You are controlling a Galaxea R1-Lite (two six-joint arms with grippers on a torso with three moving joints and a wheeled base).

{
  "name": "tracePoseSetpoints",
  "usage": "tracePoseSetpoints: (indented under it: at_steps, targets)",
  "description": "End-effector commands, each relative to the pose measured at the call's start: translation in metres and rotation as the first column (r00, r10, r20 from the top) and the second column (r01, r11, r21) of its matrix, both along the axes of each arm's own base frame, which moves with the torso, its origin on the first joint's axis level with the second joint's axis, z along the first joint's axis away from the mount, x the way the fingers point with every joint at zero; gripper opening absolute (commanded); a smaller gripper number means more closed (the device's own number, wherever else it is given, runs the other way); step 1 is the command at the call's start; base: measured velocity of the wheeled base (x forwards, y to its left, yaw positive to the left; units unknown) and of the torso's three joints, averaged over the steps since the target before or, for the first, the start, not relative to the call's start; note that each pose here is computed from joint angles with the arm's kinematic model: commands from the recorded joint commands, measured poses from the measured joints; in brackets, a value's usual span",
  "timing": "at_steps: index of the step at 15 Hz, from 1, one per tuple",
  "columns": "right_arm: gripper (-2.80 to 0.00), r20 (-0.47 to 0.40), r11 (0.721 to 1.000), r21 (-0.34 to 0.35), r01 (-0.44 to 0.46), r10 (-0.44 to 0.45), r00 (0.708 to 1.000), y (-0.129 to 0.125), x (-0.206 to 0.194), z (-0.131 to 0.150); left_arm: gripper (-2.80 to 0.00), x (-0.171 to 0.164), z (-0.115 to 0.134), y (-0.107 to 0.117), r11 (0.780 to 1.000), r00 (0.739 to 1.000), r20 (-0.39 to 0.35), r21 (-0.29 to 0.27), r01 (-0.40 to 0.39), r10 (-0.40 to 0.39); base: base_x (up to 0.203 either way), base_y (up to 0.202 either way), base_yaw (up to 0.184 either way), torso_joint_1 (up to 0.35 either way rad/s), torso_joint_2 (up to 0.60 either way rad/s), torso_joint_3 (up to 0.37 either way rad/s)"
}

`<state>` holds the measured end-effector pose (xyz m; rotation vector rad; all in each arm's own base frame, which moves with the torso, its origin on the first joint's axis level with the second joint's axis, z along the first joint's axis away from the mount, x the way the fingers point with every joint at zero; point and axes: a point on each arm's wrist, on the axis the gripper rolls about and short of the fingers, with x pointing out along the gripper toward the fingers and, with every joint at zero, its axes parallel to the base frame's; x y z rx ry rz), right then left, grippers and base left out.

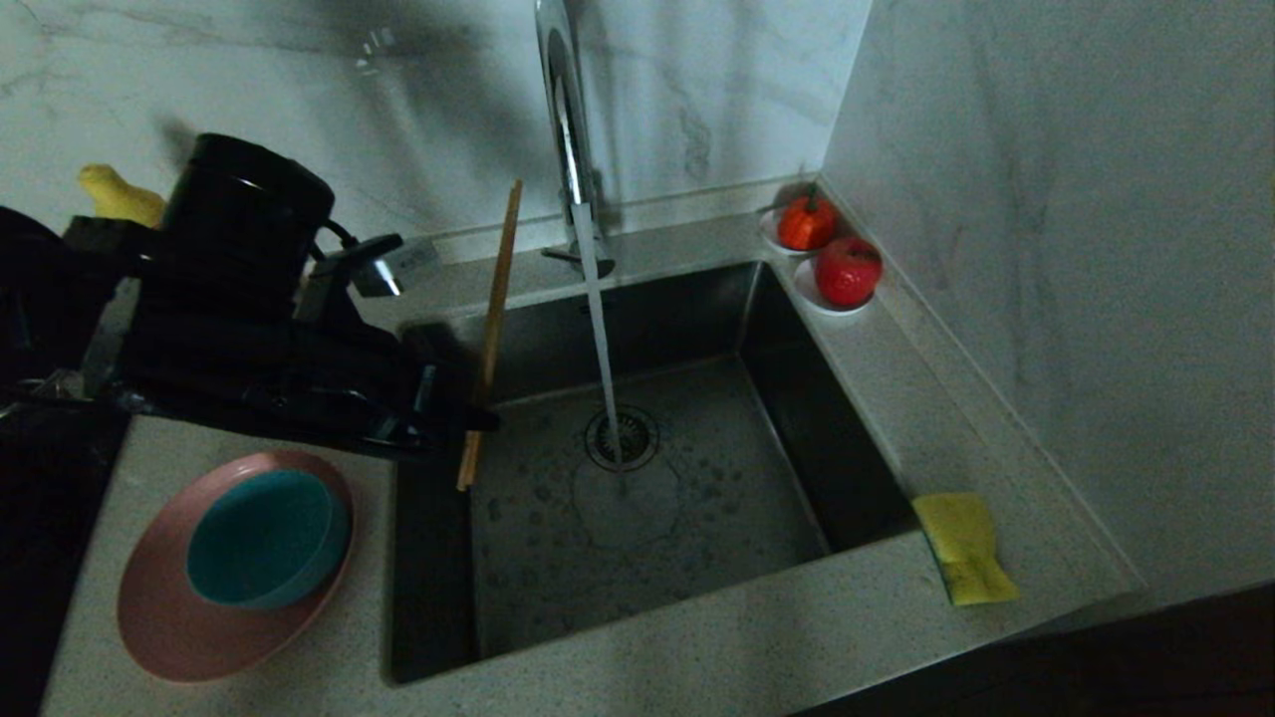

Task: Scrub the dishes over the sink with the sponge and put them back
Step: Rinse the chopsticks

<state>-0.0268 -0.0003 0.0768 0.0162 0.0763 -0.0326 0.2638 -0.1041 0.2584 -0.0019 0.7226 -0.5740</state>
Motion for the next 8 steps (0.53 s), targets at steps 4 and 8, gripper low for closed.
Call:
tracePoseSetpoints:
  at_steps: [4,8]
  targets:
    - [-2.80,0.000,1.000,0.000,0.000,0.000,1.000,0.000,0.000,0.000,-2.80,0.008,-0.047,-0.029,0.998,0.998,-0.021,0.032,0.058,-0.058,0.000,0.000,0.000,0.000,0.00,0.000]
    - [-2.80,0.000,1.000,0.000,0.000,0.000,1.000,0.000,0.000,0.000,-2.80,0.017,-0.066,-0.038,0.998,0.996,0.054,0.012,0.065,-0.065,0.000,0.000,0.000,0.000,0.00,0.000]
